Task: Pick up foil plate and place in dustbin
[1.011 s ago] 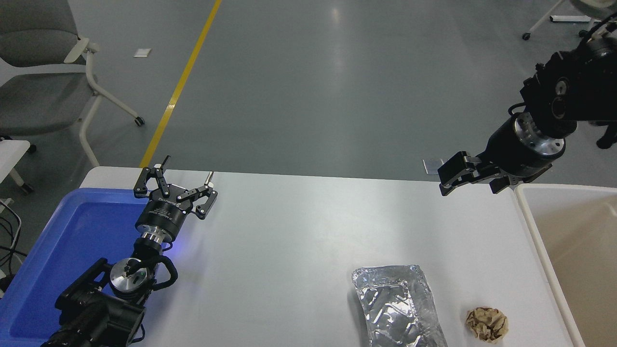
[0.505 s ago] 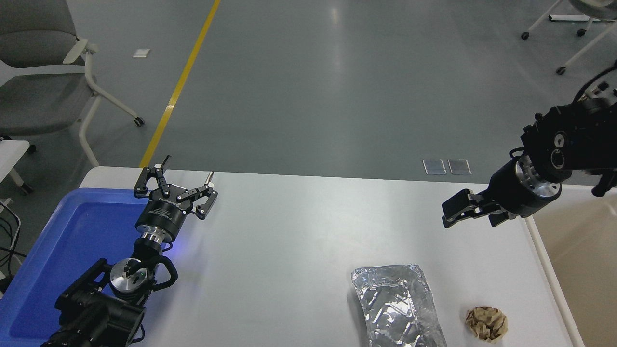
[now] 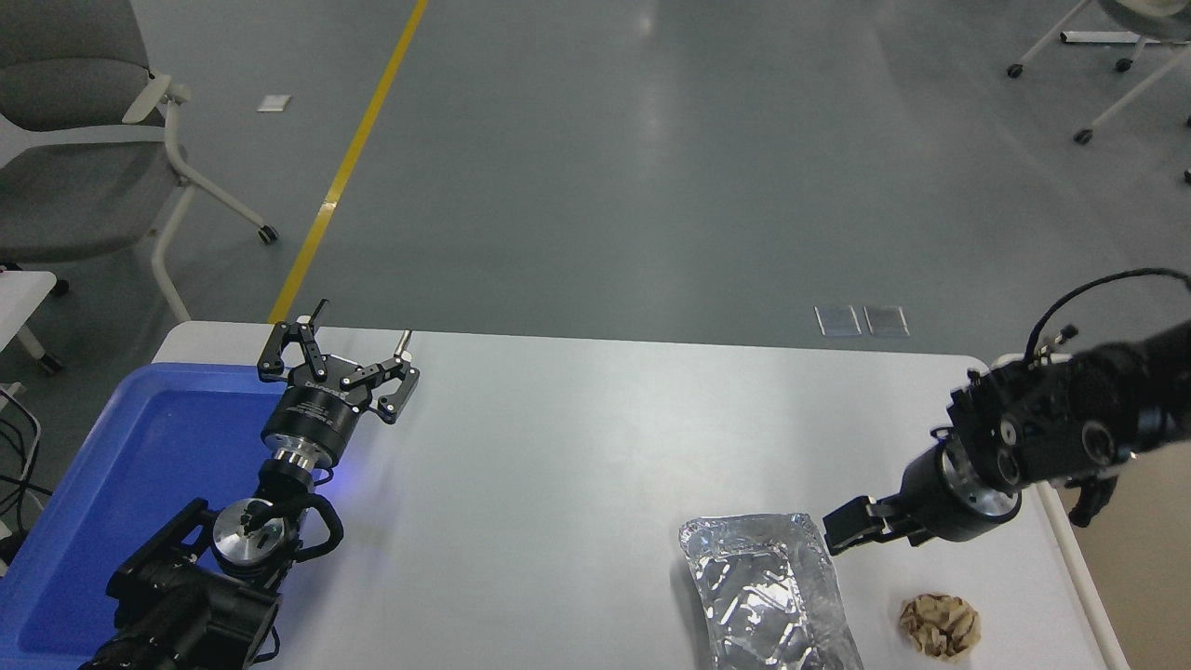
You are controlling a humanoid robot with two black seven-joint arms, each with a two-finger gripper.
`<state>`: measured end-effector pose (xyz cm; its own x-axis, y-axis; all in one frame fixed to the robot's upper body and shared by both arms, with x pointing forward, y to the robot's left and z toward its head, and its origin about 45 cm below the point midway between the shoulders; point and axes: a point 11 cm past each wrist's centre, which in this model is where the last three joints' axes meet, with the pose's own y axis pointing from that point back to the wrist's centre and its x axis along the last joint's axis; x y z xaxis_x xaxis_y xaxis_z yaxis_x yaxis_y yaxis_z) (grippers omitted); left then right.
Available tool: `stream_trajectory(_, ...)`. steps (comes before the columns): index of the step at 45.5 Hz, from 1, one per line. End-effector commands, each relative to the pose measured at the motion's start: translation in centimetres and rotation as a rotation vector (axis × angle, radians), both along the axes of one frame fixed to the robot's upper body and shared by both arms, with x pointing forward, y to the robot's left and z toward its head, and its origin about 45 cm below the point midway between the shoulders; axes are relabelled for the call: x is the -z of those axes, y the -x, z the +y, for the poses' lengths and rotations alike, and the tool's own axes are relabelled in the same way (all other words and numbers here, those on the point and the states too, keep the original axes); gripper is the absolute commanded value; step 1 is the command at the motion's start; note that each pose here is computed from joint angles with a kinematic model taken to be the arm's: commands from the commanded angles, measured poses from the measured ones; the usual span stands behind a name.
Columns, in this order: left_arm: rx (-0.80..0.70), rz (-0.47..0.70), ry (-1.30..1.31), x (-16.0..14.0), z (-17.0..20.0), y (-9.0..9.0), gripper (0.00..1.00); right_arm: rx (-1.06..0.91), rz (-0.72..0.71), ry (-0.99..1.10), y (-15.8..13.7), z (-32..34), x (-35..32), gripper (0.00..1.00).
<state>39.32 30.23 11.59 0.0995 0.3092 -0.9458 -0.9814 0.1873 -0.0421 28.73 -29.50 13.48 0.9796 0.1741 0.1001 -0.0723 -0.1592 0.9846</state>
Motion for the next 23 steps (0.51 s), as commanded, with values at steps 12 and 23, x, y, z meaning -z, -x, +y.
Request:
stream_trajectory(12, 0.0, 0.0, 0.0, 0.0, 0.0, 0.0, 0.99, -0.014, -0.009, -0.053, 2.4, 0.8, 4.5, 1.0)
stream_trajectory(23, 0.0, 0.0, 0.0, 0.0, 0.0, 0.0, 0.99, -0.009, -0.045, -0.065, 3.1, 0.9, 6.6, 0.99)
